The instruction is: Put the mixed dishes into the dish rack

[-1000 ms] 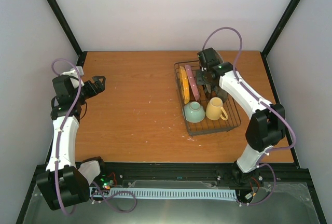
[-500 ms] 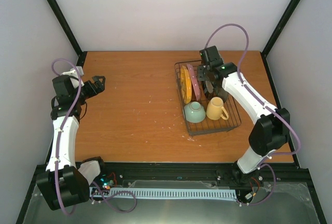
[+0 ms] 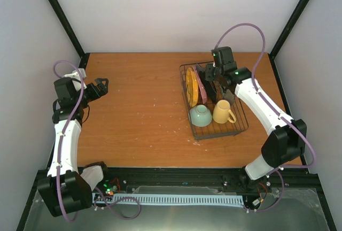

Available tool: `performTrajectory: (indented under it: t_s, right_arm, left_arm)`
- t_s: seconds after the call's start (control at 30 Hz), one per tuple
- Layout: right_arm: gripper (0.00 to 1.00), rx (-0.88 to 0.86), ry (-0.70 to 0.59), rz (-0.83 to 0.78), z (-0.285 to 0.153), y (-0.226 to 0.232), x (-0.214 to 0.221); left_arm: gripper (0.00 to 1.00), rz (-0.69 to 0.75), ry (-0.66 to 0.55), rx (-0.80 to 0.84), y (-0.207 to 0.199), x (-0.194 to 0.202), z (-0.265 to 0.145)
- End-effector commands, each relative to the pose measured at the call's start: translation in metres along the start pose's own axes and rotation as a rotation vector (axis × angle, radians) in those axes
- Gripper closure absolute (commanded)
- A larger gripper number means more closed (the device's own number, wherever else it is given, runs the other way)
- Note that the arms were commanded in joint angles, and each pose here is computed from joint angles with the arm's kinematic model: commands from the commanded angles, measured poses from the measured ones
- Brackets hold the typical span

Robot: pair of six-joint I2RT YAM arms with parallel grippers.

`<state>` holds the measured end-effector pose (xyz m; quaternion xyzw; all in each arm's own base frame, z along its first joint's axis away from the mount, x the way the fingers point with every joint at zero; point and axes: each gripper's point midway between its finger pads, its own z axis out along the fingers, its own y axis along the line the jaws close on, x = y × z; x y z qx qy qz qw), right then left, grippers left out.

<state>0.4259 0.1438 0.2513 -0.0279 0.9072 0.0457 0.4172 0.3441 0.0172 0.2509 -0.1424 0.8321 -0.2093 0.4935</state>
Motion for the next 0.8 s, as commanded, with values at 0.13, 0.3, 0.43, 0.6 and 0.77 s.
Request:
performTrajectory:
  t_s: [0.13,0.3,0.43,0.6,0.77]
  right_arm:
    - [0.52,-0.085,-0.050,-0.006,-0.014,0.013,-0.012]
    - [0.48,-0.123,-0.082,0.008,-0.026,0.017,-0.017]
    - [0.45,-0.115,-0.134,0.024,-0.042,0.012,-0.026]
    - [0.46,-0.077,-0.172,0.035,-0.059,0.001,-0.029]
    - [0.48,-0.008,-0.192,0.057,-0.073,-0.018,-0.023]
  left_arm:
    - [0.00,0.035,-0.044,0.023,-0.010,-0.013,-0.006]
    - [0.00,0.042,-0.055,0.017,-0.010,-0.014,-0.009]
    - [0.00,0.046,-0.065,0.014,-0.011,-0.016,-0.011]
    - [0.00,0.041,-0.063,0.030,-0.013,-0.014,-0.011]
    - [0.00,0.034,-0.055,0.046,-0.013,-0.010,-0.007]
